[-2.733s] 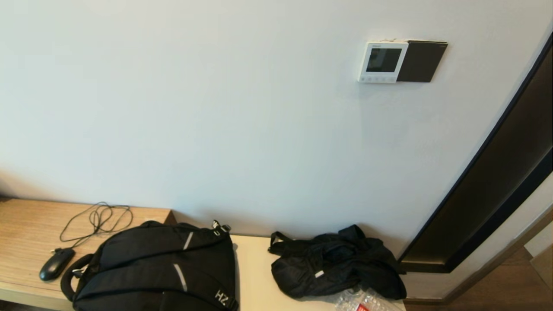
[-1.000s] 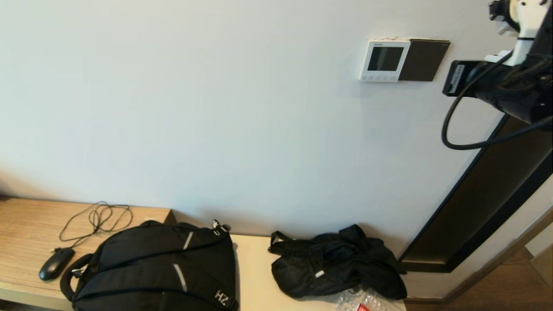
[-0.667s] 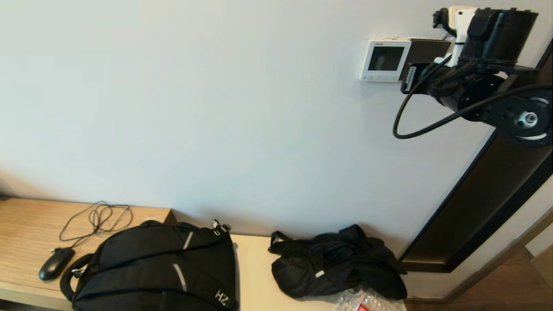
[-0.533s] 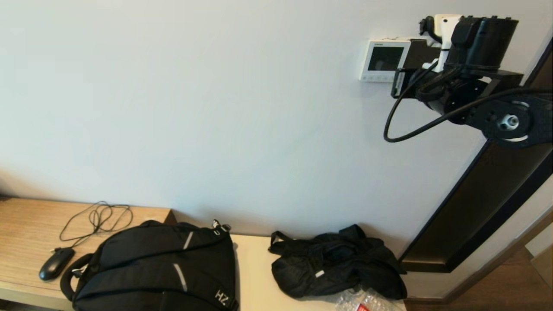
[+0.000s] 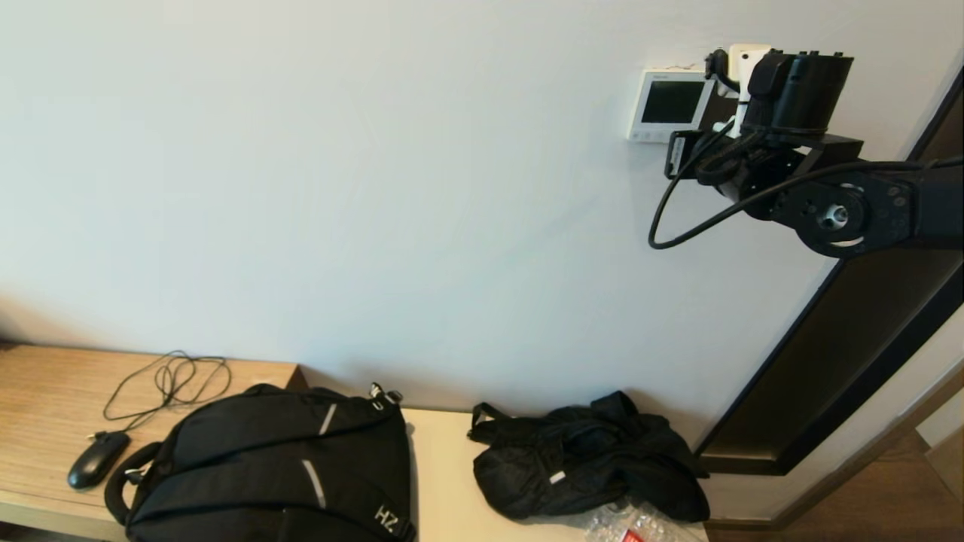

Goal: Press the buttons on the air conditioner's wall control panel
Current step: Turn on the central air conditioner

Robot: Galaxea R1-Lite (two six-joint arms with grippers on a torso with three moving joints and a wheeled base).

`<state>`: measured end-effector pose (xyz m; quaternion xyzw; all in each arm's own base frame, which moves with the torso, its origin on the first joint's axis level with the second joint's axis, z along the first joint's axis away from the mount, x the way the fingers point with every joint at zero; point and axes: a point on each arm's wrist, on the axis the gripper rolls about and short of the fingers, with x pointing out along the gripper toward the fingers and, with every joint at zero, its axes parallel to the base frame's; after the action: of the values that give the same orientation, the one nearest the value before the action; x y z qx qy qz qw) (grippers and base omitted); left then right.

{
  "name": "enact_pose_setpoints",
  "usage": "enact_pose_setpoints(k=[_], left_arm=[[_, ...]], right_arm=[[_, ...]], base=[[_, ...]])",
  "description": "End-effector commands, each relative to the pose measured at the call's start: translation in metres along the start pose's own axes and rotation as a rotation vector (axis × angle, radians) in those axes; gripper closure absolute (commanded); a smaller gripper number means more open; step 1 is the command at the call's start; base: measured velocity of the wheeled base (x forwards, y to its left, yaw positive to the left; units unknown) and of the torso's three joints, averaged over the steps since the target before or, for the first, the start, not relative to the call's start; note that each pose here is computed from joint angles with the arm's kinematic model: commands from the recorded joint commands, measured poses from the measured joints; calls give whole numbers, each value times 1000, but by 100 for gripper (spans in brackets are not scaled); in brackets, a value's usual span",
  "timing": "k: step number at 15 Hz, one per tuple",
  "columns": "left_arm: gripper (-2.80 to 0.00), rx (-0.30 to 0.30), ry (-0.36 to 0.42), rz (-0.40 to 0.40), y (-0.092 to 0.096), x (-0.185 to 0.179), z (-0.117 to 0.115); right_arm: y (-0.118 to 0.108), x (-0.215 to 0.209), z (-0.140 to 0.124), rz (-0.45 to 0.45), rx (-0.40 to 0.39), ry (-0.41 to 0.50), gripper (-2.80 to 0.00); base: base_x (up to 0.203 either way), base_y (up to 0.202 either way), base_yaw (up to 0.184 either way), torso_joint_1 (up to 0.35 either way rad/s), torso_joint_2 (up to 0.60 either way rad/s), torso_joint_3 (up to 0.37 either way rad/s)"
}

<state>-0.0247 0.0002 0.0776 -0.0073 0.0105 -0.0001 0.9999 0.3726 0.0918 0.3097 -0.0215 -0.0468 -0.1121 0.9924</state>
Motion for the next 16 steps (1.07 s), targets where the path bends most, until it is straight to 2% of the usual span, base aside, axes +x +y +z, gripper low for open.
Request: enact_pose_setpoints(k=[1, 16], left_arm=[[0, -1, -3, 0, 0, 0, 0], [0, -1, -4, 0, 0, 0, 0]], right_arm=[[2, 4, -1, -2, -3, -3, 0], [7, 20, -8, -10, -6, -13, 0]], base=[[0, 0, 0, 0, 0, 0], [0, 0, 0, 0, 0, 0]])
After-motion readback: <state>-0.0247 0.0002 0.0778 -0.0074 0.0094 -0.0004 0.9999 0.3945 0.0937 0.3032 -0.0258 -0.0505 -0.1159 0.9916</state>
